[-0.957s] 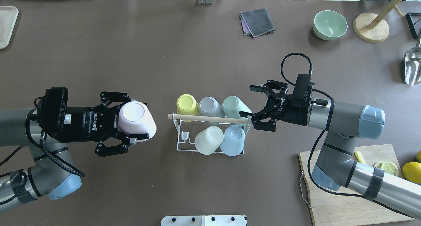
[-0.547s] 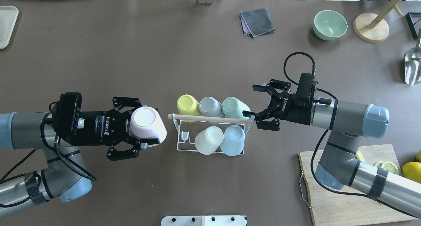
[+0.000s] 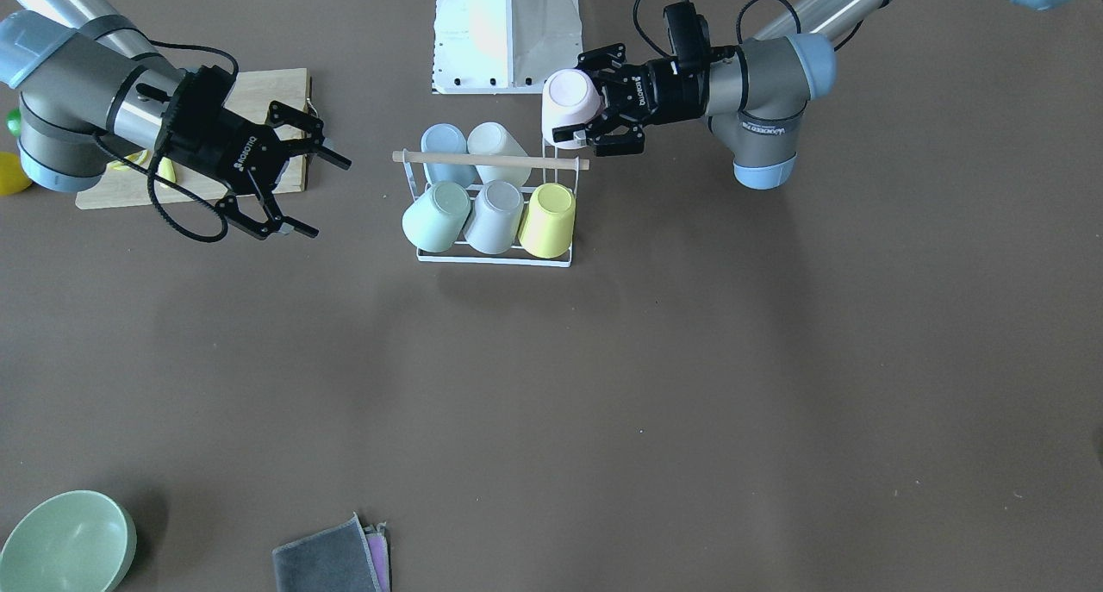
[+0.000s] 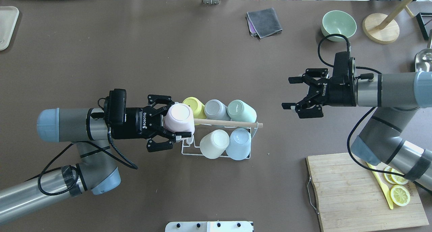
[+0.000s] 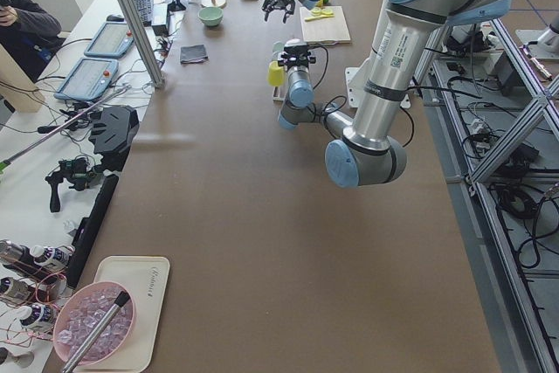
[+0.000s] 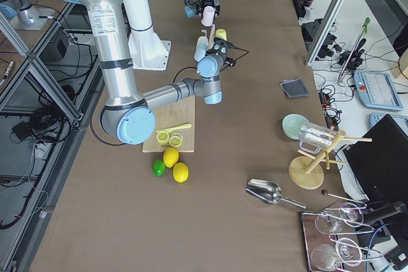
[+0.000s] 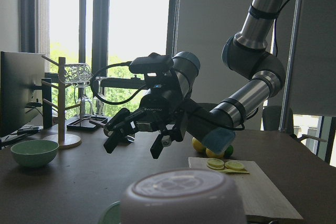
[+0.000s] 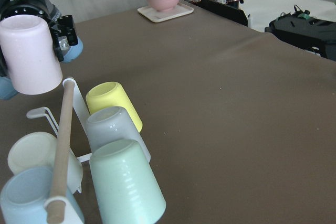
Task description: Place cup on cup holder
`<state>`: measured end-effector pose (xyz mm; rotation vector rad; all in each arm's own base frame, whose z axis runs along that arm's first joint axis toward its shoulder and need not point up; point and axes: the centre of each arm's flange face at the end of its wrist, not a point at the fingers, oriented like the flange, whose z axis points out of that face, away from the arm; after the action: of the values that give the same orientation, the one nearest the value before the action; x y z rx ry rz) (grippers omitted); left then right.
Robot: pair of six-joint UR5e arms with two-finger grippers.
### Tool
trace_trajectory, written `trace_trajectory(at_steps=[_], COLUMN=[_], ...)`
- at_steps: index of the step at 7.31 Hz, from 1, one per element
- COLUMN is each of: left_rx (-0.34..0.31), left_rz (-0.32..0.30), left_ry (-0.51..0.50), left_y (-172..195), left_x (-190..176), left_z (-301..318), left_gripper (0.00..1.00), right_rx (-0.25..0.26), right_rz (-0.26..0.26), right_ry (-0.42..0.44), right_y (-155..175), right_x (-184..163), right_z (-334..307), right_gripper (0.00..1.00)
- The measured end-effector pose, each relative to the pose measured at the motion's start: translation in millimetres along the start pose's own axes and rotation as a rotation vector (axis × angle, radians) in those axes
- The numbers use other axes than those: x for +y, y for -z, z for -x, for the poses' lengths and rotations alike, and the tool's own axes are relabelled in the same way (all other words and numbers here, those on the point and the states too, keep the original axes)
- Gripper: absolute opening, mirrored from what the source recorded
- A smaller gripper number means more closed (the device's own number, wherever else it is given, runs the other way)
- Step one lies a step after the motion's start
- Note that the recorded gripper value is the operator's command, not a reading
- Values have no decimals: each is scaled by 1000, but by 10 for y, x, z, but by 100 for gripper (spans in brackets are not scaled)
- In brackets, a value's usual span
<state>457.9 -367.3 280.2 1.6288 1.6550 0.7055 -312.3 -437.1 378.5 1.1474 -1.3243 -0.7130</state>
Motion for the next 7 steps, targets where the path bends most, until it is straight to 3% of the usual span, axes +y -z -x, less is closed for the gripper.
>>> trace_trajectory(at_steps=[2,4,7], left_rx=[10,24,35], left_rz=[-3,-2,-17], left_ry=[-10,-95,-200], left_y=[-84,-125,-145], left_x=[12,56,44], left_z=[-35,-124,-184], left_gripper=[42,41,41], right_rx=[29,90,254], right_rz=[155,296,472], right_ry=[-106,-265,-543], right_y=[414,764,1236], right_x=[70,192,568], right_z=[-364,-697,-1108], right_gripper=[100,100,100])
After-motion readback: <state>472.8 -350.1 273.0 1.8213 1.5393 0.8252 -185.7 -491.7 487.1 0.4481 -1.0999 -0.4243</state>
